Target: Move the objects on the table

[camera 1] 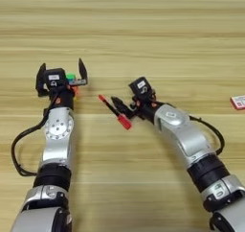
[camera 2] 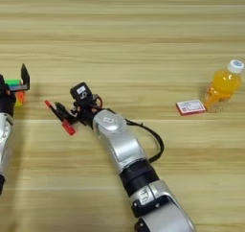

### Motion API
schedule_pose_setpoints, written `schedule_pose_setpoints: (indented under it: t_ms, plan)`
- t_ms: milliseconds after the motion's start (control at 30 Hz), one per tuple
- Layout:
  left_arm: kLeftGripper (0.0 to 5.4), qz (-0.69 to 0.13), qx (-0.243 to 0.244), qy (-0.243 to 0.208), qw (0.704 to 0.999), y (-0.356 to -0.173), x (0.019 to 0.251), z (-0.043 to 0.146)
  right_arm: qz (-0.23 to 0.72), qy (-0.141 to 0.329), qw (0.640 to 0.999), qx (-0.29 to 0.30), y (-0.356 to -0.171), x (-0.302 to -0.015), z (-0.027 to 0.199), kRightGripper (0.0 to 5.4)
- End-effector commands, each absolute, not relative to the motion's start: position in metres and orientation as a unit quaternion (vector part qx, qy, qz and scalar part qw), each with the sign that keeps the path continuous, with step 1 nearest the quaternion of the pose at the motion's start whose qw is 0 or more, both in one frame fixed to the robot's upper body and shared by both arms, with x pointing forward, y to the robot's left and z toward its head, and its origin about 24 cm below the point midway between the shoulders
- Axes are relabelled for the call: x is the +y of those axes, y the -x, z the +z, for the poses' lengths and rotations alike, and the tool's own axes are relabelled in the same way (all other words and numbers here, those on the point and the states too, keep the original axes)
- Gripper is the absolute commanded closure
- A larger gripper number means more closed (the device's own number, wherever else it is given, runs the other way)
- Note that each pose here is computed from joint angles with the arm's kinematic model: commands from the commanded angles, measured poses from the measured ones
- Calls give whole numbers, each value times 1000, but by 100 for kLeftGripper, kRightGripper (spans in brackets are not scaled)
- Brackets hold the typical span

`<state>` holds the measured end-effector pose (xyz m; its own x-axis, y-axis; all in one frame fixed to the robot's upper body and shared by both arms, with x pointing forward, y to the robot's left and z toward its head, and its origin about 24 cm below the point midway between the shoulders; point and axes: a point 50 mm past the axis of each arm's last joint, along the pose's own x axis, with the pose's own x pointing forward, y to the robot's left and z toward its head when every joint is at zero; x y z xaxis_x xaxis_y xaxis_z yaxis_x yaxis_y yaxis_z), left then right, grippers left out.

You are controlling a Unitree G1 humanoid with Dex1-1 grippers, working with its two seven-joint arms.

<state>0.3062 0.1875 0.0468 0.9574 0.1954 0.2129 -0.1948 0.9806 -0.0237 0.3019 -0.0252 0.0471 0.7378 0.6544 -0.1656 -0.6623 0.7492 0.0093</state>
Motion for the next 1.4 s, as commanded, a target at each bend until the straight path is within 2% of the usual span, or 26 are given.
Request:
schedule_pose_setpoints:
  t_ms: [33, 333, 433, 933, 1200, 1400]
  plan:
    - [0, 95, -95, -1, 991, -306, 186, 43, 326, 39, 942, 75, -309, -40, 45, 94]
    - [0, 87, -90, -7, 992, -307, 186, 42, 298, 58, 950, 75, -315, -58, 38, 2]
    - [0, 85, -88, -9, 992, -307, 186, 42, 294, 87, 949, 80, -318, -66, 34, 2]
    - [0, 86, -87, -8, 992, -306, 185, 41, 351, 110, 926, 88, -312, -61, 26, 2]
    - [0, 88, -87, -8, 992, -306, 185, 41, 349, 118, 925, 92, -312, -62, 24, 2]
    - [0, 88, -87, -8, 992, -306, 185, 41, 327, 142, 930, 86, -317, -67, 23, 2]
